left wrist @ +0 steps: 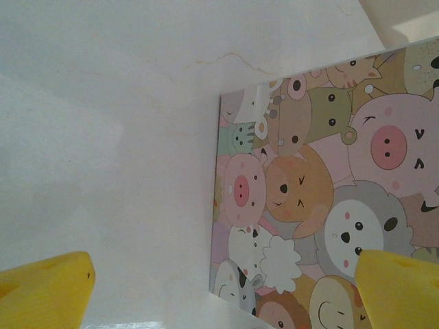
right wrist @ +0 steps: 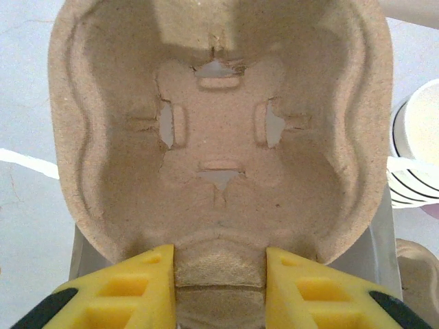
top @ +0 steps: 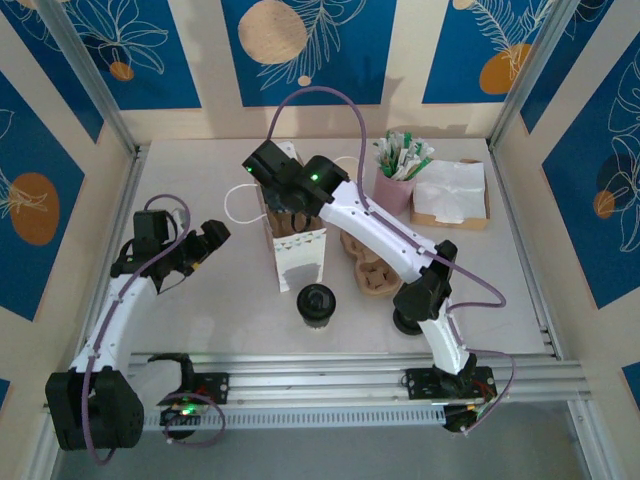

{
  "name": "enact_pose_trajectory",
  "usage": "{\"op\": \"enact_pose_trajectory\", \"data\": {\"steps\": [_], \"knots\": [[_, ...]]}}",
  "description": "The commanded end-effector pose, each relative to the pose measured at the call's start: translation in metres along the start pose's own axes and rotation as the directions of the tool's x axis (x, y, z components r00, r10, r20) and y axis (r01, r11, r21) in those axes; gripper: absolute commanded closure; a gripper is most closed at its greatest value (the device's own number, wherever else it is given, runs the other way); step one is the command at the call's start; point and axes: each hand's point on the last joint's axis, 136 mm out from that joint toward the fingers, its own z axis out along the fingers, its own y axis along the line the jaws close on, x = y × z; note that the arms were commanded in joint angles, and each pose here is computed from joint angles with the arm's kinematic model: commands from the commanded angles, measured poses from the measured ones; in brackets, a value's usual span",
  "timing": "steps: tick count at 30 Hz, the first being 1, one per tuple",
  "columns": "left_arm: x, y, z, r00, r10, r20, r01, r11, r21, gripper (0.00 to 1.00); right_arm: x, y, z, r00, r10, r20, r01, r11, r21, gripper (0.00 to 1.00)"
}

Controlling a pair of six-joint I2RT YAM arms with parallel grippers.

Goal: Pack the takeout coffee

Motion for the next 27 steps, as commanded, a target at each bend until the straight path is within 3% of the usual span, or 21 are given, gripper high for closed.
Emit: {"op": "enact_pose_trajectory", "data": {"steps": [1,16,27], "knots": [[-0.001,-0.004,-0.004,0.999,0.033,0.012,-0.034,0.999,0.006,0.03,-0.005,-0.004,-0.011,1.000,0.019,0.017,-0.019,1.000,0.013,0.66],[-0.001,-0.003,-0.004,0.999,0.036,0.012,-0.036,0.999,0.002,0.03,0.009,-0.014,0.000,0.999,0.012,-0.043,-0.009,0.998,0.064,0.66],[-0.001,-0.003,-0.004,0.999,0.038,0.014,-0.038,0.999,-0.002,0.03,0.012,-0.013,0.000,0.996,0.045,-0.073,-0.043,0.999,0.028,0.67]]}}
